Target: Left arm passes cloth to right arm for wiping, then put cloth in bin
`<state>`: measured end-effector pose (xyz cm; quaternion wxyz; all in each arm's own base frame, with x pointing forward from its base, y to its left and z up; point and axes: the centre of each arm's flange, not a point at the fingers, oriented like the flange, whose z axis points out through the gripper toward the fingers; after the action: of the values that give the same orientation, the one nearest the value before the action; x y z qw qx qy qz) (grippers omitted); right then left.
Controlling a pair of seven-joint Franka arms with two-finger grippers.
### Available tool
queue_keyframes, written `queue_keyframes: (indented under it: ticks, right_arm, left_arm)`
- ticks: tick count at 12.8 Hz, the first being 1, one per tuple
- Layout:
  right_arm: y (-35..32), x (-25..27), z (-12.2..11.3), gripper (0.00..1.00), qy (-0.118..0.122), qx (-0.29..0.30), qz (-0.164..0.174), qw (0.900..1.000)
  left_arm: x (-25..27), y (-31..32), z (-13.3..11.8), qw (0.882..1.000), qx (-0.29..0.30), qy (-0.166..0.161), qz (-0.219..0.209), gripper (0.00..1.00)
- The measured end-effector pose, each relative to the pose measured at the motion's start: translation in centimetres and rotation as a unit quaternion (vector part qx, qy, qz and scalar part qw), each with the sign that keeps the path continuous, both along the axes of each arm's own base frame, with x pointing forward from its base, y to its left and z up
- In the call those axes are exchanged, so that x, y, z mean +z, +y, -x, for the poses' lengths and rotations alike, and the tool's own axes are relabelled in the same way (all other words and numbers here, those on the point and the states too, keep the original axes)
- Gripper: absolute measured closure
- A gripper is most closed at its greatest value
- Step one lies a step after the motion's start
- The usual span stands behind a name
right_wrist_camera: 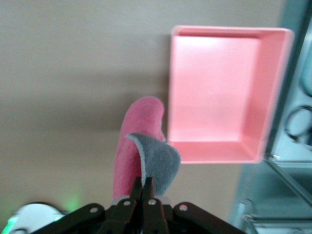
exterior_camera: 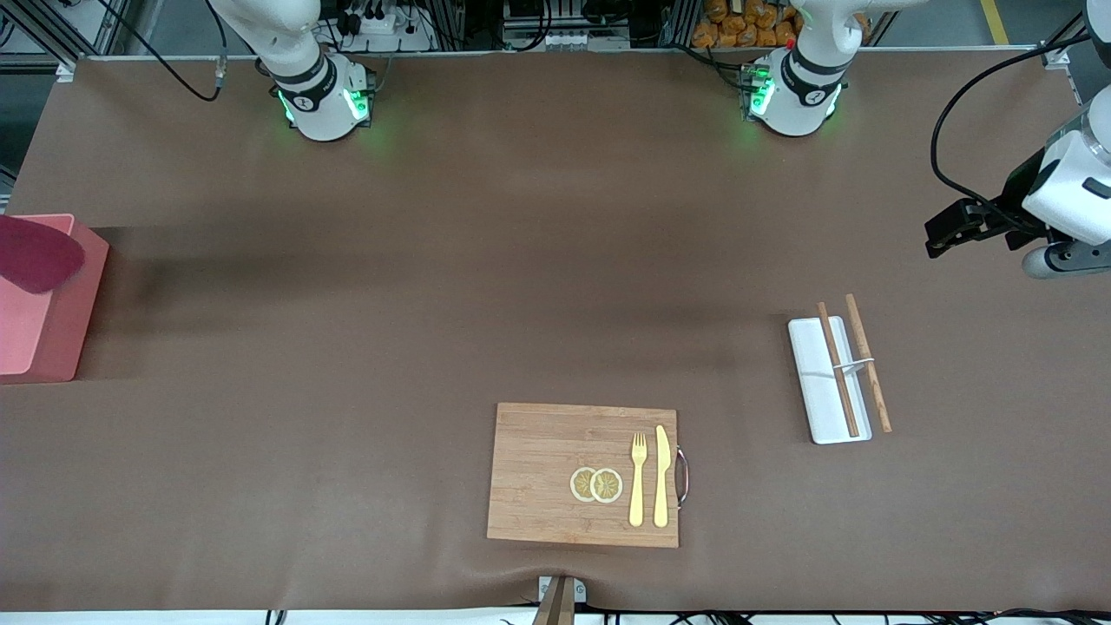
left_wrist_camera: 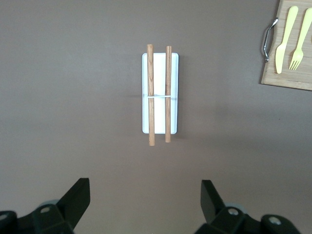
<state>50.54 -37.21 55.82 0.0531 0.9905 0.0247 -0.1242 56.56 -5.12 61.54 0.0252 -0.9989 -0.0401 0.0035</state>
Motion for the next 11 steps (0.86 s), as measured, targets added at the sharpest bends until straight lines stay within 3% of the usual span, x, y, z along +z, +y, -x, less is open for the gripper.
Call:
queue_keyframes:
  ticks: [3,8,9,11]
  right_arm:
    - [-2.8,-1.0,-0.3,0.98,0.003,0.009,0.062,0.998]
    - [-6.5,-2.7,0.3,0.98,-0.006,0.03,0.074,0.997]
    - [-7.3,-3.0,0.4,0.92,-0.013,0.037,0.079,0.996]
    - [-7.8,-3.4,0.2,0.69,-0.022,0.042,0.076,0.996]
  left_arm:
    - [0.1,0.0,0.3,1.0,0.0,0.005,-0.001,0.0]
    - [-0.2,0.1,0.4,1.0,0.001,0.011,-0.001,0.0]
    - [-0.2,0.1,0.4,1.0,0.001,0.012,-0.001,0.0]
    - [-0.2,-0.1,0.4,1.0,-0.001,0.012,-0.001,0.0]
